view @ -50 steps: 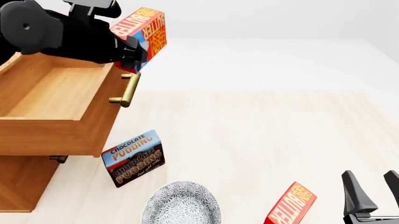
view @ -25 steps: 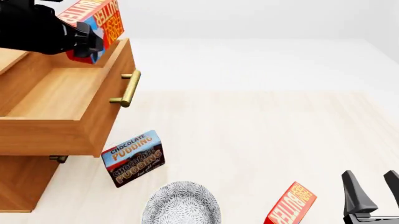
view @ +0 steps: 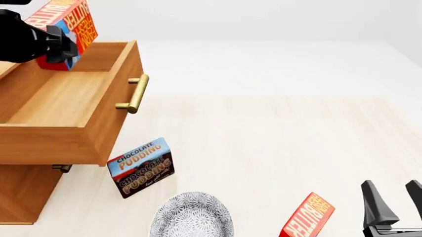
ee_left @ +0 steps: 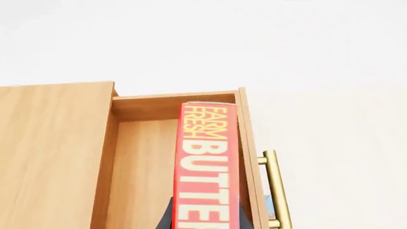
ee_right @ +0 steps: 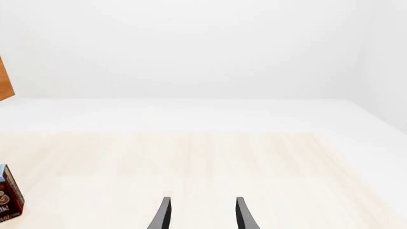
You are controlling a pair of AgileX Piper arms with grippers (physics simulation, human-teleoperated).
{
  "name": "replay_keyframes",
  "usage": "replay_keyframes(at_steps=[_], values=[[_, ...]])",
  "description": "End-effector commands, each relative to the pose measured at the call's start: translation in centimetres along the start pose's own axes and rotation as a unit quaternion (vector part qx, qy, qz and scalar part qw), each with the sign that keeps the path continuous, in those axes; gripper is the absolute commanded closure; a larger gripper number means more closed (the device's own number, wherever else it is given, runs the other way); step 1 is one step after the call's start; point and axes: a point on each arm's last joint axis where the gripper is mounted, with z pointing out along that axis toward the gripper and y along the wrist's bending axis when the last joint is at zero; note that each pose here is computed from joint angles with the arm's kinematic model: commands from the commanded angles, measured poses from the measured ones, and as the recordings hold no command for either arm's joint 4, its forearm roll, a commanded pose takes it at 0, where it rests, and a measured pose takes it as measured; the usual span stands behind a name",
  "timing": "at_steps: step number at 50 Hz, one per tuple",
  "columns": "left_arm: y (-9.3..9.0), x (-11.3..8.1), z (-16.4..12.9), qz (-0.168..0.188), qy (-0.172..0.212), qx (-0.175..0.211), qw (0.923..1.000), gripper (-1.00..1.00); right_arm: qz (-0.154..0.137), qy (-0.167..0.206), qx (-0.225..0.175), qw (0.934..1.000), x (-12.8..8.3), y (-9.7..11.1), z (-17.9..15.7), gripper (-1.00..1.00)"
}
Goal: Put the butter at the front in the top drawer of the cabinet and close it.
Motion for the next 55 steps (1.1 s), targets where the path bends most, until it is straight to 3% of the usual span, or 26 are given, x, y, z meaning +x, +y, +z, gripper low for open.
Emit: replay_keyframes(at_steps=[1,12,29,55], values=[[1.0,-0.1,-0.7,-0.006,-0.012,-0.017,0.9998,1.0,0.0,0.0,-0.001,1.0,0.0,0.0,0.1,-1.0],[2.3,1.6,0.4,-0.026,0.003,-0.038,0.9989,1.0,0.0,0.0,-0.001,1.0,0.1,0.0,0.0,-1.0],[2.7,3.6,2.1,-0.043,0.015,-0.045,0.9979,1.0,0.001,0.0,-0.001,1.0,0.0,0.0,0.1,-1.0],[3.3,4.8,4.2,-0.048,0.03,-0.052,0.9971,1.0,0.0,0.0,-0.001,1.0,0.0,0.0,0.1,-1.0]])
